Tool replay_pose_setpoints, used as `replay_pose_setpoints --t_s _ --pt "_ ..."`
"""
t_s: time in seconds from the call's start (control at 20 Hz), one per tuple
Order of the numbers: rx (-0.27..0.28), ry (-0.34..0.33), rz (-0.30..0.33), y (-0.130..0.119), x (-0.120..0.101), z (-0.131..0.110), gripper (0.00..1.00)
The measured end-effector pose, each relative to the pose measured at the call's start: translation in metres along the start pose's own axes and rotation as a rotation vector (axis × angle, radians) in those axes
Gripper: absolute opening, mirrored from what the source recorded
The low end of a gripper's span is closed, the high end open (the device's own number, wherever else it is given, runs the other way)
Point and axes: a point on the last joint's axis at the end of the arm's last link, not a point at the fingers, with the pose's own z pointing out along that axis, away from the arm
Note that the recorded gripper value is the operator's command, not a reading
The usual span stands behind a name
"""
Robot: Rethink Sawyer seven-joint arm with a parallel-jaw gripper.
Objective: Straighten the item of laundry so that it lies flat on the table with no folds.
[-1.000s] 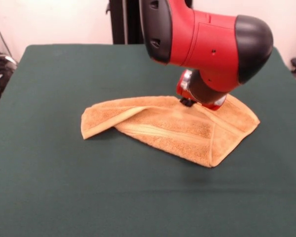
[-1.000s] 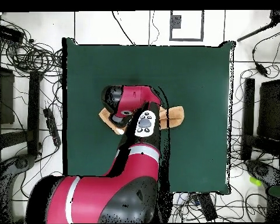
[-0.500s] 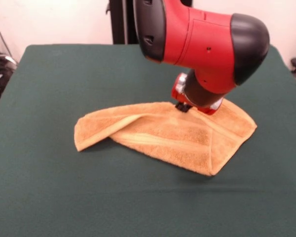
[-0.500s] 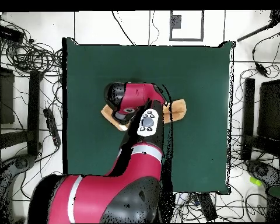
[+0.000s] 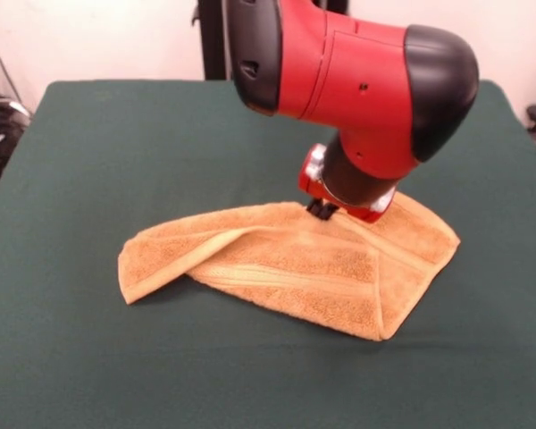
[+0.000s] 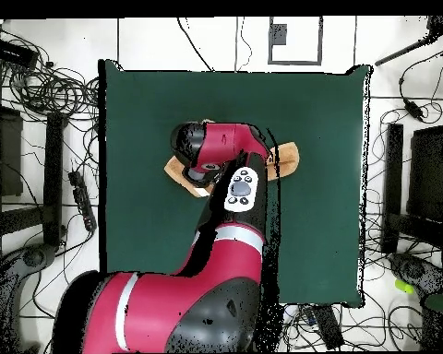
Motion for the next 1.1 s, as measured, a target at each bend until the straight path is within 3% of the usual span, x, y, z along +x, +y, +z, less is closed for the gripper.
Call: replay_pose_setpoints --t_s 1.1 --pt "-0.051 0.004 0.04 -0.0032 -0.0089 -0.0087 0.0"
